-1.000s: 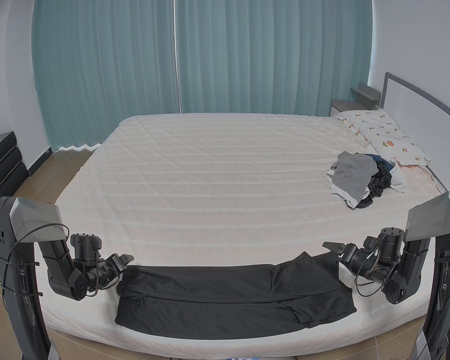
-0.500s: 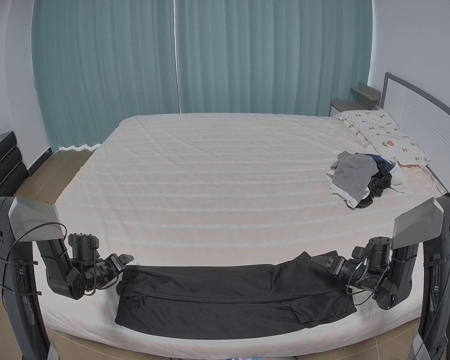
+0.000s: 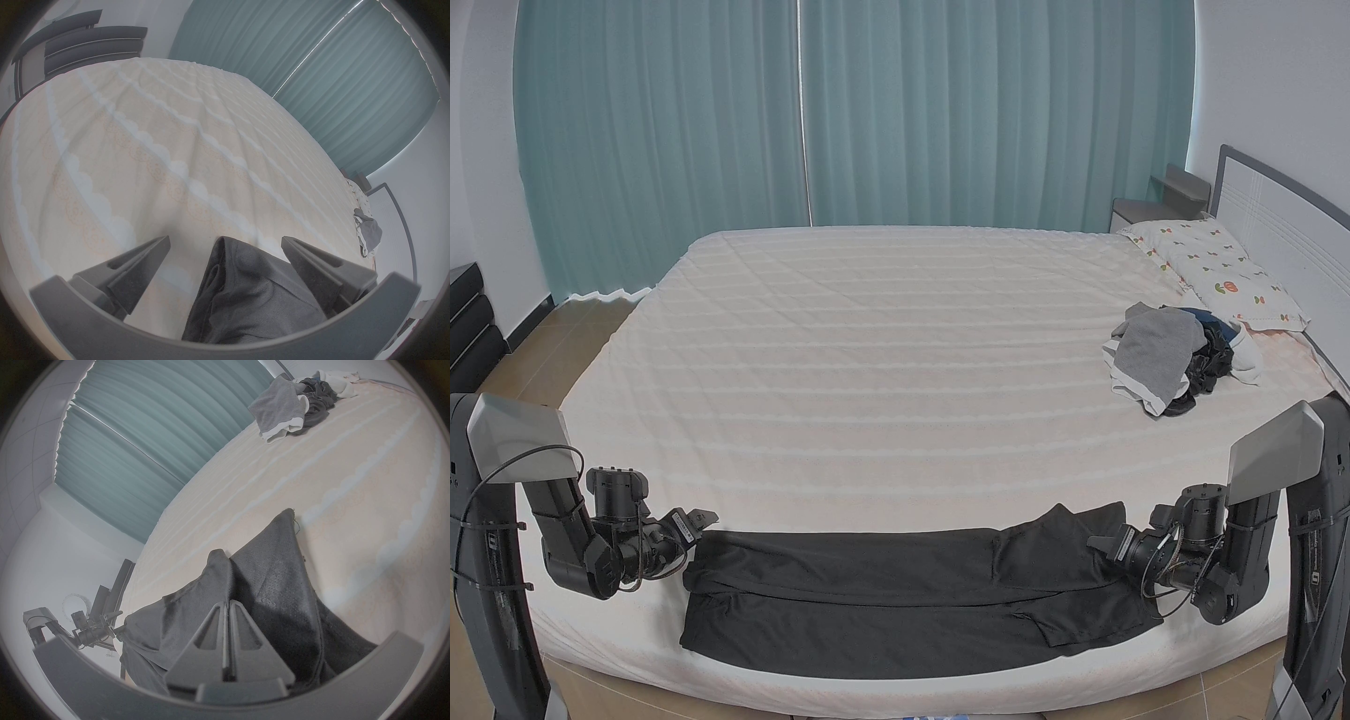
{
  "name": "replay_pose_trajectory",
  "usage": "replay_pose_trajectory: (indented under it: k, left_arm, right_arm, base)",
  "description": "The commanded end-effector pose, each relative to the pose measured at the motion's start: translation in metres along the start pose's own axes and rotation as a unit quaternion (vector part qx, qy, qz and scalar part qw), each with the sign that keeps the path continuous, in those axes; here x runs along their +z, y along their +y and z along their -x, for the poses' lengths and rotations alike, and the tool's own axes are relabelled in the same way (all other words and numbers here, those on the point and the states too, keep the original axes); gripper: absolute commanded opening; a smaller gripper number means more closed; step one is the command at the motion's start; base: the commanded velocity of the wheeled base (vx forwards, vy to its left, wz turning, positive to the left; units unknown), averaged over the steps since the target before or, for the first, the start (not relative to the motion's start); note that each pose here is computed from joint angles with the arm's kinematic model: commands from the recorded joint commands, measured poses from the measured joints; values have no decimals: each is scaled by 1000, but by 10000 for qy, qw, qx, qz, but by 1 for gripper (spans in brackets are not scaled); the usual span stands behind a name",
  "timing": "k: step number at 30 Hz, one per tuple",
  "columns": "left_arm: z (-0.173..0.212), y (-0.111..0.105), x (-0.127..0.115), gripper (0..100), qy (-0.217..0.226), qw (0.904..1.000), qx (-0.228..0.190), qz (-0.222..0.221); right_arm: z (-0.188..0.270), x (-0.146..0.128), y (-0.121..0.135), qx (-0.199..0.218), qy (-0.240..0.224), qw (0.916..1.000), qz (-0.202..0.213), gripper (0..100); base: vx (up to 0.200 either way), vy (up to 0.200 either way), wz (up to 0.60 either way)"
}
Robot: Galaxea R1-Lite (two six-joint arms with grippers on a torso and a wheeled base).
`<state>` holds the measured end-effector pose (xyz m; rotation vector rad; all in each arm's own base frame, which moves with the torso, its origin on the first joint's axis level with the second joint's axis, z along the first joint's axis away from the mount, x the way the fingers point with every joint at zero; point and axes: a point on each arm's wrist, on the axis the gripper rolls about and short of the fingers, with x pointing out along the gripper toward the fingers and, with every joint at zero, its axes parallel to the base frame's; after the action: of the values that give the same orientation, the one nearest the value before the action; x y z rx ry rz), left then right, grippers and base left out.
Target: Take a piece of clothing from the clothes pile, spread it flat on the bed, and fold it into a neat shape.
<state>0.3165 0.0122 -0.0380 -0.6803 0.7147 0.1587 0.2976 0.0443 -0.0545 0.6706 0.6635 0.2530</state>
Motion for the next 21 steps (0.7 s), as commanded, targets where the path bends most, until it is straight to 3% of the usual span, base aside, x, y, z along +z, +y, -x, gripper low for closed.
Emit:
replay_pose_trajectory:
  k: [1, 21]
  left_arm:
    - [0, 0, 0, 100, 1, 10000, 2, 3]
    - [-1, 1, -1, 100, 19, 10000, 16, -17]
  right_arm:
    - [3, 1, 0, 8, -38, 10000, 28, 0]
    - [45, -3, -4, -338, 137, 9993, 91, 0]
  base:
    - [0, 0, 0]
    - [0, 0, 0]
